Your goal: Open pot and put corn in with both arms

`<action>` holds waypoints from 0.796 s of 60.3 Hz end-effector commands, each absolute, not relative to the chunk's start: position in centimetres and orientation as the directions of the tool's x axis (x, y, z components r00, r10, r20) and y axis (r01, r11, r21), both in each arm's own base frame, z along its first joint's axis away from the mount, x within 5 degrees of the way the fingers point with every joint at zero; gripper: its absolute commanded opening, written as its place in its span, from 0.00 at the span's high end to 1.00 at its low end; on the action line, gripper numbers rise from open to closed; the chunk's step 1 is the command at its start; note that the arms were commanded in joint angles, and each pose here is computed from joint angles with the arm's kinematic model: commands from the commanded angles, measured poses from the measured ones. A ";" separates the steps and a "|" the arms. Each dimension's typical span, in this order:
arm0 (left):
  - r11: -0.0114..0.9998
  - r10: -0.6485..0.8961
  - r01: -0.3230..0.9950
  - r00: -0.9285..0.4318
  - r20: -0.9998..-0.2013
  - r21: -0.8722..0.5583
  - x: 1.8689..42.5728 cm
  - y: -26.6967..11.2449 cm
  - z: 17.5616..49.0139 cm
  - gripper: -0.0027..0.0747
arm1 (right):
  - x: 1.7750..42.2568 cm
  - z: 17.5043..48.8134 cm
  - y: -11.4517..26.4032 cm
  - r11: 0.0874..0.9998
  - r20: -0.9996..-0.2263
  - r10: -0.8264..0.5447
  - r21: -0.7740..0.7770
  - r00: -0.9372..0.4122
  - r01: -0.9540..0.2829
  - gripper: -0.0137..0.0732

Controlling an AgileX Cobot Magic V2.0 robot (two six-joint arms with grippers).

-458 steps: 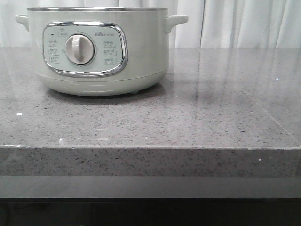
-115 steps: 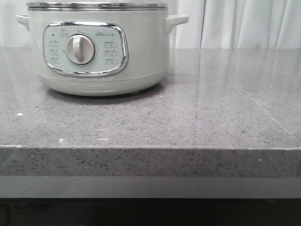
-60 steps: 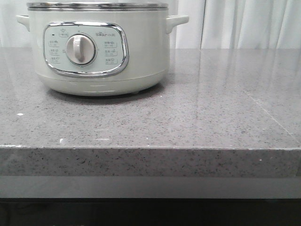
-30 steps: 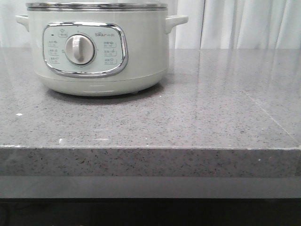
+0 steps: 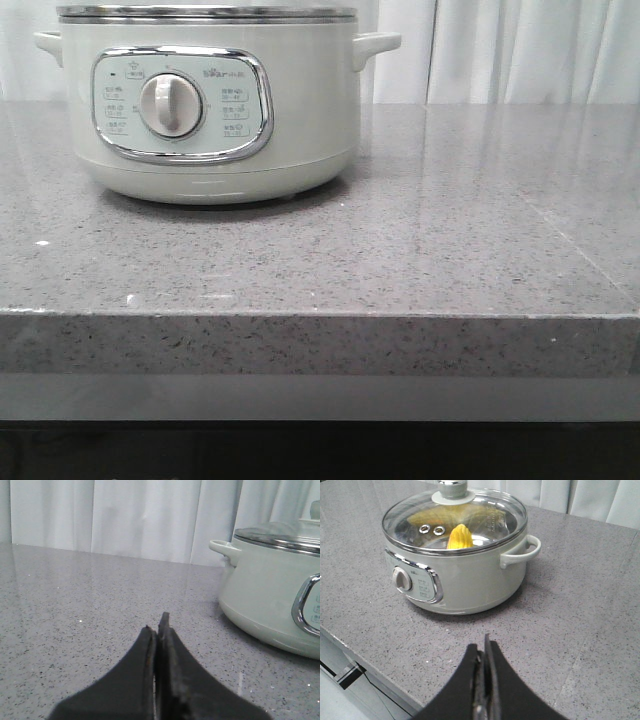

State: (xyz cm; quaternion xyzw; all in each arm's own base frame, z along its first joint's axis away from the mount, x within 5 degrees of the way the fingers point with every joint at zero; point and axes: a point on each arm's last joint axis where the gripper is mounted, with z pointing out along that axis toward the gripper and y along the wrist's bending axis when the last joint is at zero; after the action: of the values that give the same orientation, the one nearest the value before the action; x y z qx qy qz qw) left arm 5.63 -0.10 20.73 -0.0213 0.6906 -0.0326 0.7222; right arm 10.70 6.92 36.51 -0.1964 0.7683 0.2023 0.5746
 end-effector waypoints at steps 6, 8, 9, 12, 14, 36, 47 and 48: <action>0.996 -0.092 0.015 0.135 -0.987 -0.091 5.5 0.0 21.2 0.99 | 10.8 38.0 6.9 0.842 -0.983 -0.019 0.083 -0.182 -0.533 0.92; 0.996 -0.092 0.015 0.135 -0.987 -0.091 5.5 0.0 21.2 0.99 | 10.8 38.0 6.9 0.842 -0.983 -0.019 0.083 -0.182 -0.533 0.92; 0.996 -0.092 0.015 0.135 -0.987 -0.091 5.5 0.0 21.2 0.99 | 10.8 38.0 6.9 0.842 -0.983 -0.019 0.083 -0.182 -0.533 0.92; 0.996 -0.092 0.015 0.135 -0.987 -0.091 5.5 0.0 21.2 0.99 | 10.8 38.0 6.9 0.842 -0.983 -0.019 0.083 -0.182 -0.533 0.92; 0.996 -0.092 0.015 0.135 -0.987 -0.091 5.5 0.0 21.2 0.99 | 10.8 38.0 6.9 0.842 -0.983 -0.019 0.083 -0.182 -0.533 0.92; 0.996 -0.092 0.015 0.135 -0.987 -0.091 5.5 0.0 21.2 0.99 | 10.5 37.5 5.9 0.870 -0.990 0.001 0.071 -0.142 -0.487 0.92; 0.996 -0.092 0.015 0.135 -0.987 -0.091 5.5 0.0 21.2 0.99 | 8.9 34.7 2.8 0.949 -0.995 0.086 0.067 0.049 -0.308 0.92; 0.996 -0.092 0.015 0.135 -0.987 -0.091 5.5 0.0 21.2 0.99 | 8.7 34.3 2.6 0.953 -0.995 0.085 0.064 0.060 -0.295 0.92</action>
State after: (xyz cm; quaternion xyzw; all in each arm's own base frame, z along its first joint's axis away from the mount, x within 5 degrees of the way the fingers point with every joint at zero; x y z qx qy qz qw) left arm 5.63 -0.10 20.74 -0.0213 0.6903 -0.0326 0.7224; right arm 9.47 3.73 33.67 -0.1096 0.7348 0.1524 0.6518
